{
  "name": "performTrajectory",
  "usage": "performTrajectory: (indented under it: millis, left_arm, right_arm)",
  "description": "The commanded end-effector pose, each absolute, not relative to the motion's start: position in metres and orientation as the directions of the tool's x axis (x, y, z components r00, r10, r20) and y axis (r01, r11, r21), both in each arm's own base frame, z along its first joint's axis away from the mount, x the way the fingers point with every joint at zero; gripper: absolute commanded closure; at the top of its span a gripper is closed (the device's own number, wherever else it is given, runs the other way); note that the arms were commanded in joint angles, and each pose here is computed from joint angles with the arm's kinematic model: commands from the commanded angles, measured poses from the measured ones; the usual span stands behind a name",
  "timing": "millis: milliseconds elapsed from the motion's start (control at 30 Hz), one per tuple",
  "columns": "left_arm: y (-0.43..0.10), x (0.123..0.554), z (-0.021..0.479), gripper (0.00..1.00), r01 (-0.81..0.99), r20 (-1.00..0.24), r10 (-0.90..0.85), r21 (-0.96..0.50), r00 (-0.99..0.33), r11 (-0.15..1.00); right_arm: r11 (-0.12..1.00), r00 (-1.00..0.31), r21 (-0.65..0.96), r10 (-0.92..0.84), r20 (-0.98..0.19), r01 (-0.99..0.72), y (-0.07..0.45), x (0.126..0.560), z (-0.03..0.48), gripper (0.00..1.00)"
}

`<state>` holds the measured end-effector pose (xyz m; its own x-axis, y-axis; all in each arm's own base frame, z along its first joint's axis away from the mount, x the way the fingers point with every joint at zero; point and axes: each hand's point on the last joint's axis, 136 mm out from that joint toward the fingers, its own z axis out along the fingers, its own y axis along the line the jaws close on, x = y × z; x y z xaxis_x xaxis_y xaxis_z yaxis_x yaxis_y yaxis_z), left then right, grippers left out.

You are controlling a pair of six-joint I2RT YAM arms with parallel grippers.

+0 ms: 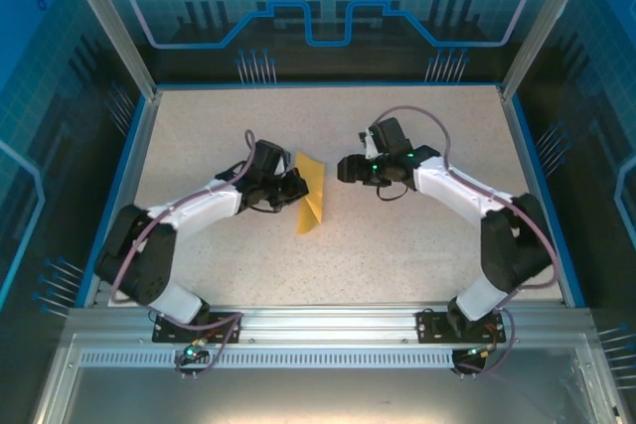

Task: Fold a paper plane with a square sheet of paper (pick it up from the middle)
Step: Turn over the paper at the center of the table.

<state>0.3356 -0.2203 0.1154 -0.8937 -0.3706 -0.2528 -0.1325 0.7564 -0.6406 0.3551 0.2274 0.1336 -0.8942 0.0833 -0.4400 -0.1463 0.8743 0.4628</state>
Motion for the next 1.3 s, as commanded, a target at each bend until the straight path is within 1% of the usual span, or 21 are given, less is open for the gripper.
performTrajectory:
  millis: [0, 100, 133, 267, 367, 500, 667, 767, 867, 1033, 1267]
  left_arm:
    - [-0.171, 0.319, 0.130, 0.98, -0.115, -0.363, -0.262, -0.379, -0.894, 0.918]
    - [-0.143, 0.318, 0.154, 0.98, -0.120, -0.430, -0.212, -0.231, -0.877, 0.966]
    - [-0.136, 0.319, 0.159, 0.98, -0.121, -0.448, -0.196, -0.190, -0.872, 0.974]
    - [-0.108, 0.325, 0.179, 0.98, -0.149, -0.504, -0.140, -0.023, -0.852, 0.989]
    - [-0.094, 0.332, 0.181, 0.97, -0.182, -0.516, -0.115, 0.081, -0.849, 0.980]
    - [-0.087, 0.342, 0.162, 0.97, -0.201, -0.487, -0.070, 0.221, -0.870, 0.954]
    - [-0.093, 0.358, 0.133, 0.97, -0.173, -0.439, 0.027, 0.408, -0.898, 0.897]
    - [-0.102, 0.365, 0.118, 0.97, -0.141, -0.403, 0.075, 0.478, -0.912, 0.867]
    - [-0.122, 0.368, 0.106, 0.95, -0.117, -0.382, 0.091, 0.488, -0.919, 0.865]
    - [-0.166, 0.363, 0.075, 0.92, -0.068, -0.330, 0.091, 0.441, -0.940, 0.895]
    - [-0.214, 0.364, 0.046, 0.92, -0.013, -0.287, 0.117, 0.413, -0.951, 0.911]
  right_arm:
    - [0.925, -0.874, 0.374, 0.124, -0.470, -0.071, 0.194, 0.356, 0.123, 0.19]
    - [0.931, -0.856, 0.361, 0.145, -0.496, -0.051, 0.183, 0.356, 0.126, 0.04]
    - [0.933, -0.852, 0.357, 0.144, -0.502, -0.052, 0.182, 0.356, 0.127, 0.01]
    - [0.942, -0.848, 0.334, 0.155, -0.507, -0.027, 0.175, 0.354, 0.126, 0.01]
    - [0.954, -0.848, 0.300, 0.171, -0.501, 0.015, 0.165, 0.352, 0.122, 0.00]
    - [0.957, -0.843, 0.287, 0.196, -0.501, 0.052, 0.154, 0.349, 0.120, 0.01]
    - [0.950, -0.839, 0.295, 0.238, -0.489, 0.097, 0.143, 0.345, 0.119, 0.01]
    - [0.947, -0.839, 0.299, 0.257, -0.479, 0.120, 0.137, 0.342, 0.118, 0.01]
    - [0.941, -0.834, 0.306, 0.281, -0.474, 0.144, 0.131, 0.340, 0.118, 0.01]
    - [0.929, -0.825, 0.319, 0.324, -0.462, 0.186, 0.123, 0.338, 0.117, 0.01]
    - [0.917, -0.826, 0.335, 0.354, -0.438, 0.216, 0.119, 0.336, 0.112, 0.01]
